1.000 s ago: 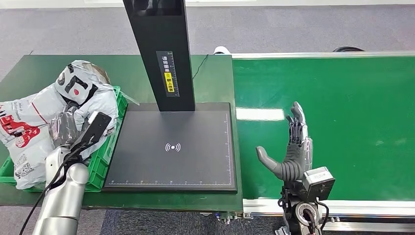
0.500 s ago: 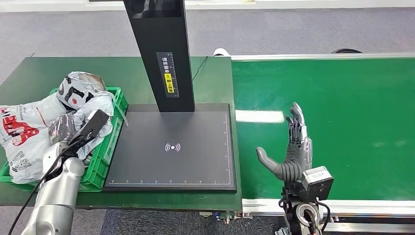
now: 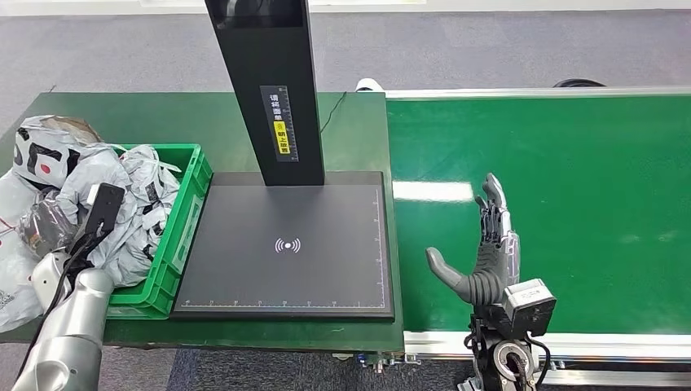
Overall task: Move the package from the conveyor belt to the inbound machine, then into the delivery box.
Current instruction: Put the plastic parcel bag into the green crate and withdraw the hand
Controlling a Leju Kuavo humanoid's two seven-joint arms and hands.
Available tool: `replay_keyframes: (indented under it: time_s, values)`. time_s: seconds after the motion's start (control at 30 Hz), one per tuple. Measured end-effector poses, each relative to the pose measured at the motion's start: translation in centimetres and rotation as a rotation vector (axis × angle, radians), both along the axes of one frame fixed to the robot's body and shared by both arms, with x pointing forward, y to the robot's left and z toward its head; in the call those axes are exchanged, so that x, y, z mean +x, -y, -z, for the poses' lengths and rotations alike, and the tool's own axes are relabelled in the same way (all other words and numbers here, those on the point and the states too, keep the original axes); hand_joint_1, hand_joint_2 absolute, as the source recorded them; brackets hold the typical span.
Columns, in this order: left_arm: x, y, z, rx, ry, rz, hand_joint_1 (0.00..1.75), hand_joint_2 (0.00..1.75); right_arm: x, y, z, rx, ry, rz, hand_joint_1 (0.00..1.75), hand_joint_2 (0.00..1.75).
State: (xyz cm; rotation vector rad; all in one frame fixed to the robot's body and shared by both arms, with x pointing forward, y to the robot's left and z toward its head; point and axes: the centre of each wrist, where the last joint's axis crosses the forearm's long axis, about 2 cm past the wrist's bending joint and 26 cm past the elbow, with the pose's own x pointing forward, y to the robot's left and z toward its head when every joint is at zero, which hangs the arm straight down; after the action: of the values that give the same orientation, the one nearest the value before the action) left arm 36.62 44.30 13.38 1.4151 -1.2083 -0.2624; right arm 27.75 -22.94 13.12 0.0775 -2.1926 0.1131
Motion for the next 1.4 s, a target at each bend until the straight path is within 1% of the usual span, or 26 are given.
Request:
replay_keyframes:
  time_s: [0.07,0.13,0.23,0.33,0.43,0.53,0.57,0.67,0.7,0.87,0.93,0.97,1.07,1.1,1.13,1.17,1.27,1.4]
  values:
    - [-0.2,-0.1,0.2,-0.001,0.0,-0.008,1.75,1.75,0.0,0.0,0.0,0.0,0.0,-0.001,0.0,1.75]
    - [-0.2,-0.1,0.3,-0.028,-0.06,-0.001,1.75,1.75,0.0,-0.1,0.0,0.0,0.001,-0.002,0.0,1.75]
    - [0.6,-0.1,0.3,-0.102,-0.238,0.049,1.73,1.75,0.2,-0.1,-0.2,0.0,0.005,-0.006,0.0,1.75]
    - [2.0,-0.3,-0.2,-0.171,-0.426,0.134,1.7,1.75,0.8,-0.2,-0.4,-0.001,0.01,-0.015,0.0,1.75]
    - [2.8,-0.6,-0.5,-0.206,-0.541,0.208,1.64,1.75,1.2,-0.5,-0.5,-0.001,0.009,-0.022,0.0,1.75]
    - [3.3,-1.0,-0.8,-0.218,-0.607,0.264,1.61,1.75,1.5,-0.7,-0.5,0.001,0.008,-0.026,0.0,1.75]
    - [3.4,-1.2,-0.9,-0.219,-0.623,0.276,1.54,1.75,1.6,-0.8,-0.6,0.002,0.008,-0.026,0.0,1.75]
    - [3.6,-1.5,-1.3,-0.215,-0.65,0.29,1.27,1.75,2.0,-0.9,-0.9,0.005,0.017,-0.028,0.0,1.75]
    - [3.7,-1.6,-1.4,-0.212,-0.654,0.289,1.25,1.75,2.1,-1.0,-1.0,0.006,0.021,-0.027,0.0,1.75]
    - [3.9,-1.8,-1.6,-0.212,-0.683,0.283,1.25,1.75,2.3,-1.1,-1.2,0.01,0.025,-0.022,0.0,1.75]
    - [3.9,-1.9,-1.7,-0.21,-0.69,0.283,1.23,1.75,2.3,-1.1,-1.2,0.01,0.025,-0.022,0.0,1.75]
    - [3.9,-1.9,-1.6,-0.21,-0.693,0.284,0.95,1.75,2.3,-1.1,-1.2,0.01,0.025,-0.022,0.0,1.75]
    - [3.9,-1.8,-1.4,-0.209,-0.699,0.285,0.03,1.75,2.2,-1.1,-1.1,0.01,0.02,-0.021,0.0,1.75]
    - [3.8,-1.7,-1.3,-0.204,-0.691,0.282,0.0,1.75,2.2,-1.1,-1.0,0.01,0.017,-0.02,0.0,1.75]
    - [3.7,-1.5,-1.1,-0.195,-0.669,0.276,0.0,1.75,2.2,-1.1,-0.9,0.01,0.013,-0.018,0.0,1.75]
    - [3.7,-1.3,-0.8,-0.181,-0.628,0.267,0.0,1.75,2.1,-1.1,-0.8,0.01,0.009,-0.015,0.0,1.75]
    - [3.4,0.0,-0.2,-0.138,-0.442,0.25,0.0,1.75,1.6,-1.0,-0.6,0.014,0.001,-0.007,0.0,1.75]
    - [2.9,1.9,0.2,-0.141,-0.192,0.291,0.0,1.75,1.2,-0.9,-0.6,0.017,-0.005,-0.001,0.0,1.75]
